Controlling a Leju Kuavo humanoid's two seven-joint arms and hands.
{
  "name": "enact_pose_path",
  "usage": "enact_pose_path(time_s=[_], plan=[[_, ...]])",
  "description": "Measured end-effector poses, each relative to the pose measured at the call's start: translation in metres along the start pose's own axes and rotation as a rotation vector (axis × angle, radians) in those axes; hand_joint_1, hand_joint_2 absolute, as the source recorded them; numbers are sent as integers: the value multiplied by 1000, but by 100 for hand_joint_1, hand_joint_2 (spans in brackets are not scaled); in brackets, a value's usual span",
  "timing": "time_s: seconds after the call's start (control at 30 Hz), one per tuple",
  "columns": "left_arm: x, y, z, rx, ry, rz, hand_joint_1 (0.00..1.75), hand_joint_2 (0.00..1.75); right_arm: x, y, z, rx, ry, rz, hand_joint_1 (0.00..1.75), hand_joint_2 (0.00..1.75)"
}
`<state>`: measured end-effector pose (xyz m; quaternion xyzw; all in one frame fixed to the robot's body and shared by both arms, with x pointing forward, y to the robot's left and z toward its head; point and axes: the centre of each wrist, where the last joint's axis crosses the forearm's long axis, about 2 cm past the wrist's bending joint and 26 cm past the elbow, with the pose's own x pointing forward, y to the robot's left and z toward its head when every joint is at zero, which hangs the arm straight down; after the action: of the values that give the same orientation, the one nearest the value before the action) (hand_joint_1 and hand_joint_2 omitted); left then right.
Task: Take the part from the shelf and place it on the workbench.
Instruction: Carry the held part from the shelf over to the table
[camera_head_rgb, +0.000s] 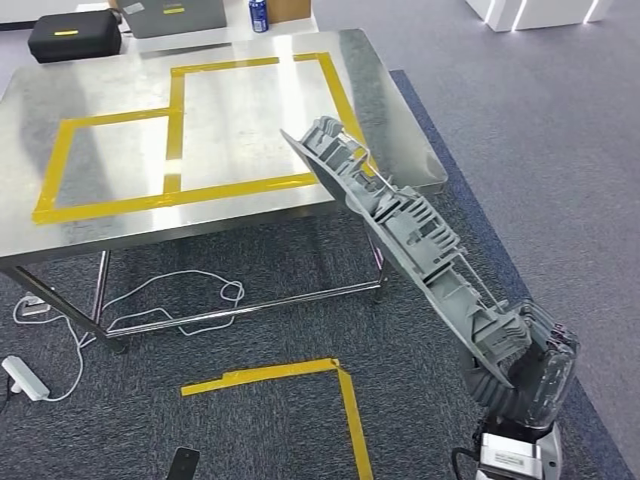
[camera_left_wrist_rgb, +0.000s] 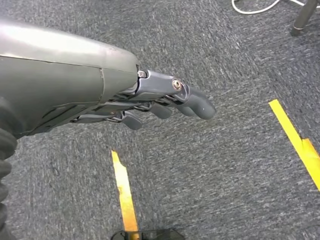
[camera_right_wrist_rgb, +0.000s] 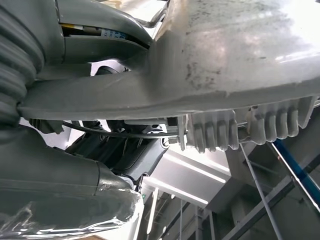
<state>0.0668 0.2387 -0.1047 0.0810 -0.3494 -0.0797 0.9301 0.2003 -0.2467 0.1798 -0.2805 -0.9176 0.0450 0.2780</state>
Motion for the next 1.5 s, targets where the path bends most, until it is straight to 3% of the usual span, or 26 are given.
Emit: enact_pose_path(time_s=[1.0,1.27,1.5], plan=[[0,-2,1,2,3,0,0,175,0,0,-1,19,-8,48,175,175],[-2,-2,2,4,9,0,0,175,0,2,1,21,68,17,175,175],[-4,-2,3,5,12,-1,0,175,0,2,5,32,51,36,175,175]])
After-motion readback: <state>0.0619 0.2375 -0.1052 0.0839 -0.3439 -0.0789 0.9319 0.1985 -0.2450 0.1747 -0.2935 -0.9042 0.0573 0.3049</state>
